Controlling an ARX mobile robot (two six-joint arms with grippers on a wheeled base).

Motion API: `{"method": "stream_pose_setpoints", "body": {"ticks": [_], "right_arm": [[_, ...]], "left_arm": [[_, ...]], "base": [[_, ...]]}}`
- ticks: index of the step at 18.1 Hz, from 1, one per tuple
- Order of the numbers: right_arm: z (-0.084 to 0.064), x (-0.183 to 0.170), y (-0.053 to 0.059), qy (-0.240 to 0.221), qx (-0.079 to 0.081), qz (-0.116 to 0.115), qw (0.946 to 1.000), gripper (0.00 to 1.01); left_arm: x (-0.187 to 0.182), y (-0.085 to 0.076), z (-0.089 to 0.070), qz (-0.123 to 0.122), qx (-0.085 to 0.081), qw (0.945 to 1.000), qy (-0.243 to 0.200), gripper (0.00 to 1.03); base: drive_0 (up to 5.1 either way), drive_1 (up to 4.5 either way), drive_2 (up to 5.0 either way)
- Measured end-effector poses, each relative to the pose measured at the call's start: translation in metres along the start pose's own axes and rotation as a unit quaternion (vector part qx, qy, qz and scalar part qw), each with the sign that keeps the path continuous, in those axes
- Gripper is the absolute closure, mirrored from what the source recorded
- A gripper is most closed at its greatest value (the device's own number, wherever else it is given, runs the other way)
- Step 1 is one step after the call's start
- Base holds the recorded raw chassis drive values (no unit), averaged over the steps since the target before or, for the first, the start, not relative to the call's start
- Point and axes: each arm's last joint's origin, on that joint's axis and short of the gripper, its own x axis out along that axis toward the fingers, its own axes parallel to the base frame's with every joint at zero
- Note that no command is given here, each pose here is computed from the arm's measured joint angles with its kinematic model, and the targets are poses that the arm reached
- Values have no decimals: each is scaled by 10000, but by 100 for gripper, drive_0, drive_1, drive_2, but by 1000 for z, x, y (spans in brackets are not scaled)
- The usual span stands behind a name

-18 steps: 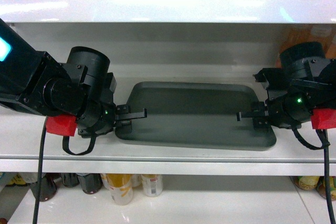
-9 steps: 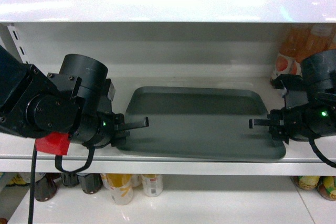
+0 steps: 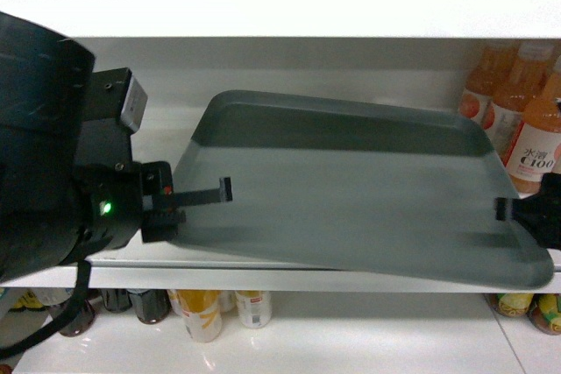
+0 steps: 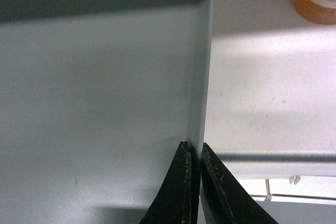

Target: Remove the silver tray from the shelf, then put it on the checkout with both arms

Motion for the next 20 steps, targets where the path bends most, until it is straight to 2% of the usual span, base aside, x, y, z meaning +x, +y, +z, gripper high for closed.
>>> {"method": "stream_pose_setpoints", "body": {"ticks": [2,3,4,7,20], "right_arm": [[-21,-48,3,-133,8,175,9998,98],[-18,-57,4,-312,10,199,9993,98],[-14,-58,4,-412,2,209,9989,98],[-16,-56,3,-315,18,203,9993,98],[-16,-56,3,-332,16,205,9992,98]], "left_arm": [[-37,4,-16,55,-20,10000,62,100],[-39,4,-14,26,-40,10000,-22,100],[-39,4,-13,20,-56,10000,-47,100],[-39,4,-14,33,-49,10000,-9,100],[-39,4,-13,40,-52,10000,-23,100]], "base": [[0,0,0],[0,0,0],[0,0,0],[0,0,0],[11,-422,445]]}}
